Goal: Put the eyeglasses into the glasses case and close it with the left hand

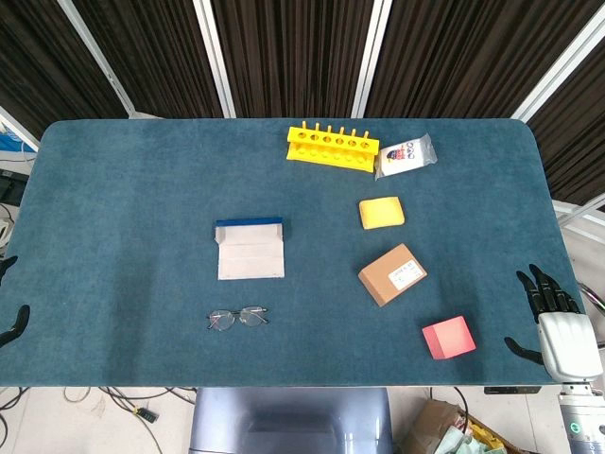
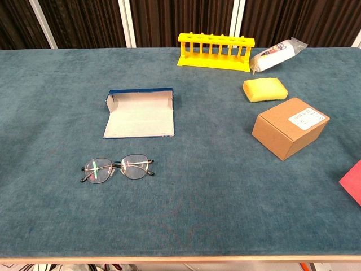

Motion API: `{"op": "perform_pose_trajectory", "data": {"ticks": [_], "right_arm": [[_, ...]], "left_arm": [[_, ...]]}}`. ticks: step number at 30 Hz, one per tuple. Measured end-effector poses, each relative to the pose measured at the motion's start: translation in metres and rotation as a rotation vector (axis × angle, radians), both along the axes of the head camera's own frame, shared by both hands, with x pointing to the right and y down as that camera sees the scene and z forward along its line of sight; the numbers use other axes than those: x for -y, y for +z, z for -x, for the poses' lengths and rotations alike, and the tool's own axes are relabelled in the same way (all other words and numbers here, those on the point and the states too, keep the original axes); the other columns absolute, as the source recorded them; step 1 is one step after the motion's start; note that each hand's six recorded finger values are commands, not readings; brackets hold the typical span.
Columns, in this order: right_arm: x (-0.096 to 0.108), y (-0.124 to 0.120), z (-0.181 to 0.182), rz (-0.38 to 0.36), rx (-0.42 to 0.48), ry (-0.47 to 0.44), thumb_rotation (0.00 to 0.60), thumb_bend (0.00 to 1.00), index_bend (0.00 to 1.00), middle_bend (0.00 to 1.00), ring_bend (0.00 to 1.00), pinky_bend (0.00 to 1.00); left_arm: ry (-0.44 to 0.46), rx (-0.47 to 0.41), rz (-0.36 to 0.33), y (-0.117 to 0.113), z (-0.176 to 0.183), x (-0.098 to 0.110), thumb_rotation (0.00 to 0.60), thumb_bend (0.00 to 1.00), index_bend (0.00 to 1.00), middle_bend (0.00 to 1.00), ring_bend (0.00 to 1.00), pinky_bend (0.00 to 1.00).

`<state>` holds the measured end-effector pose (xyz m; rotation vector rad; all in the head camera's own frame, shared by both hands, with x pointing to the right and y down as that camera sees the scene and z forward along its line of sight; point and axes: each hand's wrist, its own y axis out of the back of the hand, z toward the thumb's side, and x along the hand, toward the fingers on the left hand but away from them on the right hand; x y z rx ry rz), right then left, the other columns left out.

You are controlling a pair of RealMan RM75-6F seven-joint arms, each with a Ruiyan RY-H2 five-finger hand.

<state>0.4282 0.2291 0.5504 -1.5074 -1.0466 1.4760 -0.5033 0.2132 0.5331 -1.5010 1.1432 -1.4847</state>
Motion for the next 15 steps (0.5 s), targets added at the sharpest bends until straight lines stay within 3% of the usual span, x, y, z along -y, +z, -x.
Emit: {"op": "perform_pose_trajectory", "data": {"ticks": [15], "right_arm": [[0.0002,0.0015,0.0012,0.011,0.004,0.0,0.6,0.14,0.08,0.02,0.1,0.24]], "left_arm": [[0.023,0.01,0.006,0.0008,-0.0054,-0.0029,0.6,0.38,0.11,0.01,0.0,0.01]]}}
